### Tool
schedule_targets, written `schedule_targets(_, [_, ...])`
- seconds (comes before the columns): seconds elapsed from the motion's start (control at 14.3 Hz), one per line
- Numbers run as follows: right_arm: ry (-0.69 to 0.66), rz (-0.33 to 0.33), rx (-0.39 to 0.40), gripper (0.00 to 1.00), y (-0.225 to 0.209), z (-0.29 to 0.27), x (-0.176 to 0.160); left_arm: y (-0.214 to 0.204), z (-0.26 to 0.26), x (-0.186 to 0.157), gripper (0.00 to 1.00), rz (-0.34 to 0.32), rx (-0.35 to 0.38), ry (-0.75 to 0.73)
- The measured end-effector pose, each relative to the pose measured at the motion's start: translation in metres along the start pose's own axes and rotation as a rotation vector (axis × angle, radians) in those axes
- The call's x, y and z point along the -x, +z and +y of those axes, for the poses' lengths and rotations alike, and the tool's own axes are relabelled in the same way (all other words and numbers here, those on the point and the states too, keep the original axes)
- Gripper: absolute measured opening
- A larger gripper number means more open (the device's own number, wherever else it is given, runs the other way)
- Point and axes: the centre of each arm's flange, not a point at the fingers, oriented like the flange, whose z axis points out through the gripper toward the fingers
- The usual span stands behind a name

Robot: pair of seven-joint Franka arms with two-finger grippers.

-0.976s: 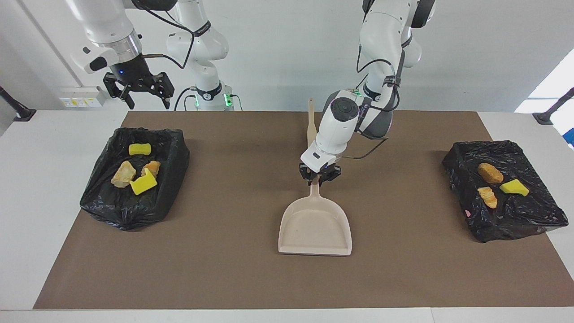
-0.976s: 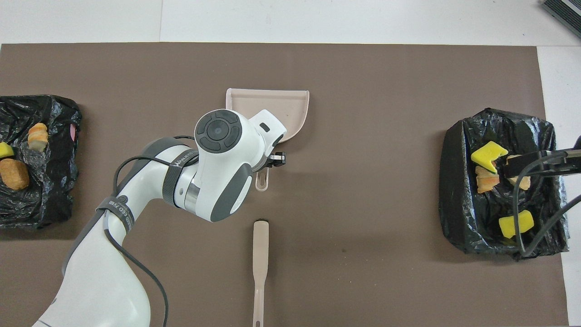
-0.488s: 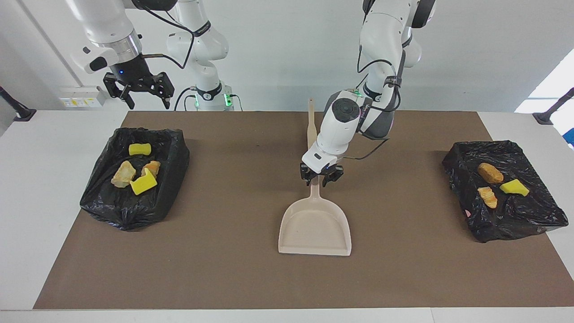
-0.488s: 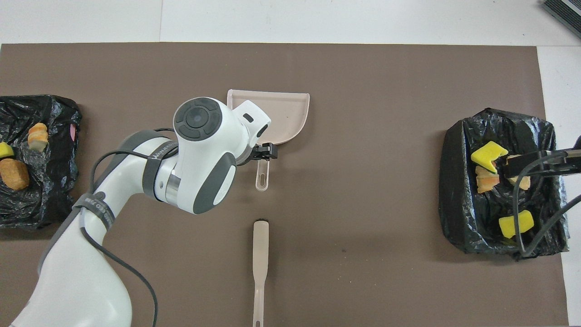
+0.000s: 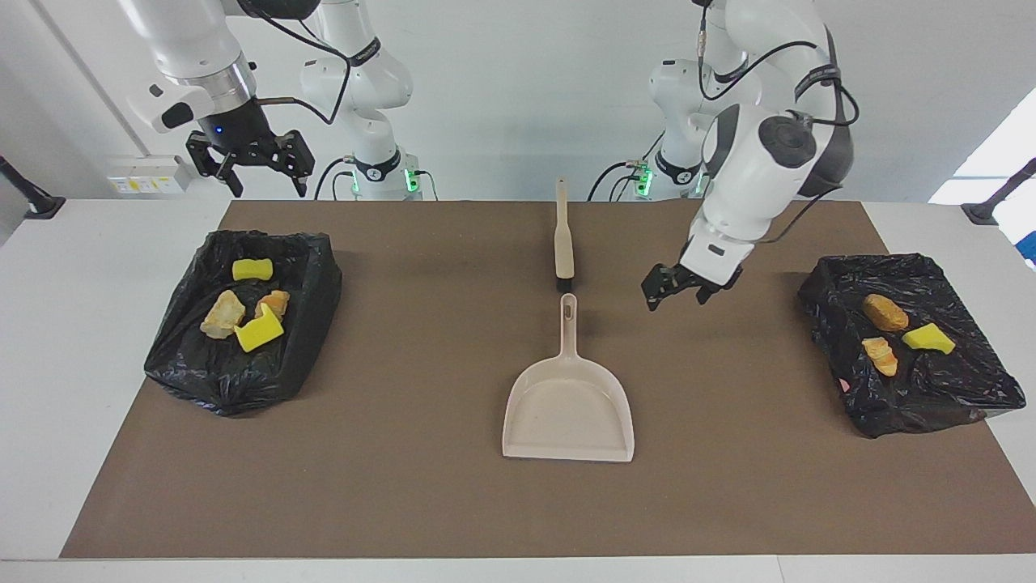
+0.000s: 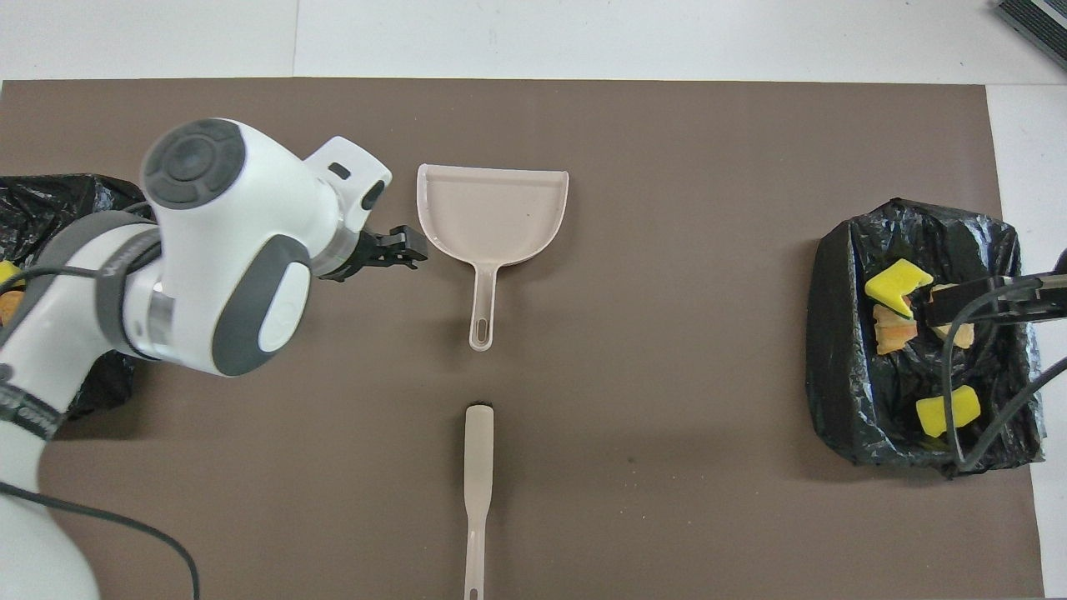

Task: Sweep and dump trash in bin

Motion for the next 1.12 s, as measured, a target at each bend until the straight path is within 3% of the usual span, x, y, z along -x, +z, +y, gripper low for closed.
schedule_targets(0.42, [0.0, 0.0, 0.0, 1.0, 0.0, 0.0, 0.0, -0.06, -0.082, 0.009, 1.0, -0.035, -0.019, 0.141])
schedule_targets(0.7, [0.0, 0.0, 0.0, 1.0, 0.0, 0.0, 0.0, -0.105, -0.116, 0.025, 1.0, 0.009, -0.042, 0.232])
schedule_targets(1.12, [0.0, 0.0, 0.0, 1.0, 0.0, 0.0, 0.0, -0.165, -0.141, 0.036, 1.0, 0.074, -0.076, 0.232])
